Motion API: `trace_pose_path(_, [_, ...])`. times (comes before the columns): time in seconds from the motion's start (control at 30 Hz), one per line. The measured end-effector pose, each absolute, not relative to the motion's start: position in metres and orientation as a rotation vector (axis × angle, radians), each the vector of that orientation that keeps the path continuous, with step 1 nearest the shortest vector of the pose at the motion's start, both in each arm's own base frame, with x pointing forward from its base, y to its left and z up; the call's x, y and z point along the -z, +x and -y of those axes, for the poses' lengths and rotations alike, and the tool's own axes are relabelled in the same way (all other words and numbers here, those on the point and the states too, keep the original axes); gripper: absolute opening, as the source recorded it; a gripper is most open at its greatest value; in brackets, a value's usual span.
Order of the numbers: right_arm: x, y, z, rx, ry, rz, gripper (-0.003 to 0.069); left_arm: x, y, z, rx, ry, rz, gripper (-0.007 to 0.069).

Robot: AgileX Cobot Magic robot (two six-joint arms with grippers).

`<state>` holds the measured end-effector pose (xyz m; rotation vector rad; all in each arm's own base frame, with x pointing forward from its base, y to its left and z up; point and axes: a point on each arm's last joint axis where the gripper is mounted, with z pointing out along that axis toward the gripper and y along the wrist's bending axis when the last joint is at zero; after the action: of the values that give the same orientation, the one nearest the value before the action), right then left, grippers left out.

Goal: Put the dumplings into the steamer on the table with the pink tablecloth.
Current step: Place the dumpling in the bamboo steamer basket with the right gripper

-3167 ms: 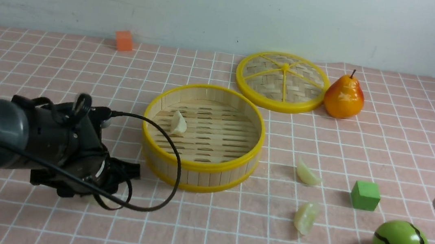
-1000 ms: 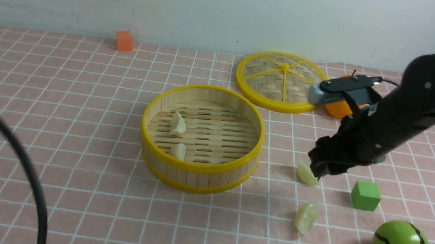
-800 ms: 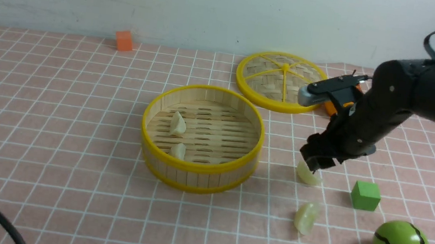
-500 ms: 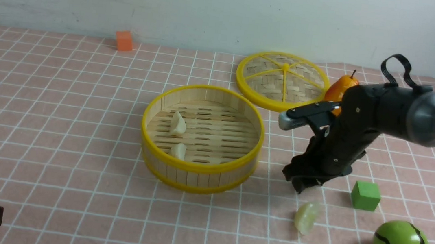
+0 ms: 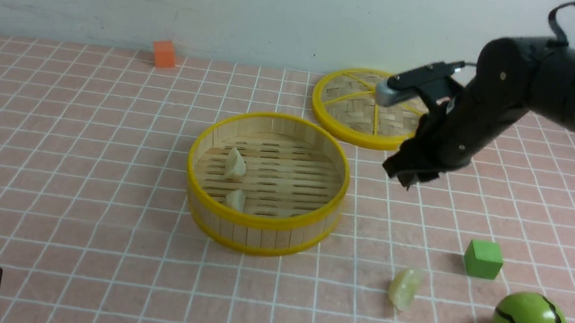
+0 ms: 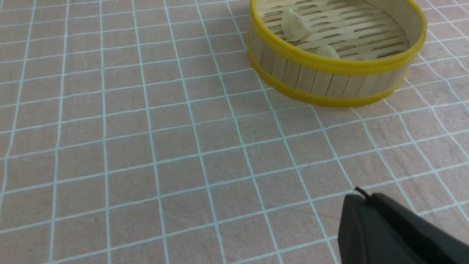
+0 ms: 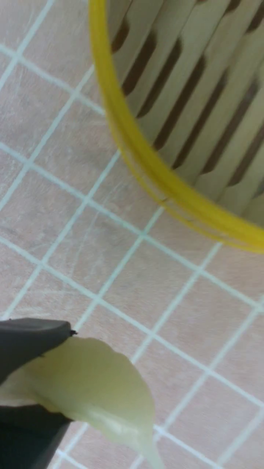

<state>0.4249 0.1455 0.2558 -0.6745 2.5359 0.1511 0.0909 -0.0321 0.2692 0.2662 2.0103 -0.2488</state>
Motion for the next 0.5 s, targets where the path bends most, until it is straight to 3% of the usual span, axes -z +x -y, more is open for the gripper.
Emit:
trace_pose_path(0.07, [-0.276,0.425,-0.162,-0.233,-0.722,-2.446,0.0225,-0.270,0.091,0.032,0.251,0.267,-1.999,-0.0014])
trace_pose_path(0.23, [-0.287,0.423,-0.204,-0.322,-0.822,-2.290,0.0225,-0.271,0.092,0.033,0.255,0.266,-1.987,-0.0014])
trace_pose_path(0.5, [-0.214,0.445,-0.252,-0.266,-0.919,-2.199,0.0224,-0.272,0.092,0.033,0.257,0.266,-1.982,-0.0014])
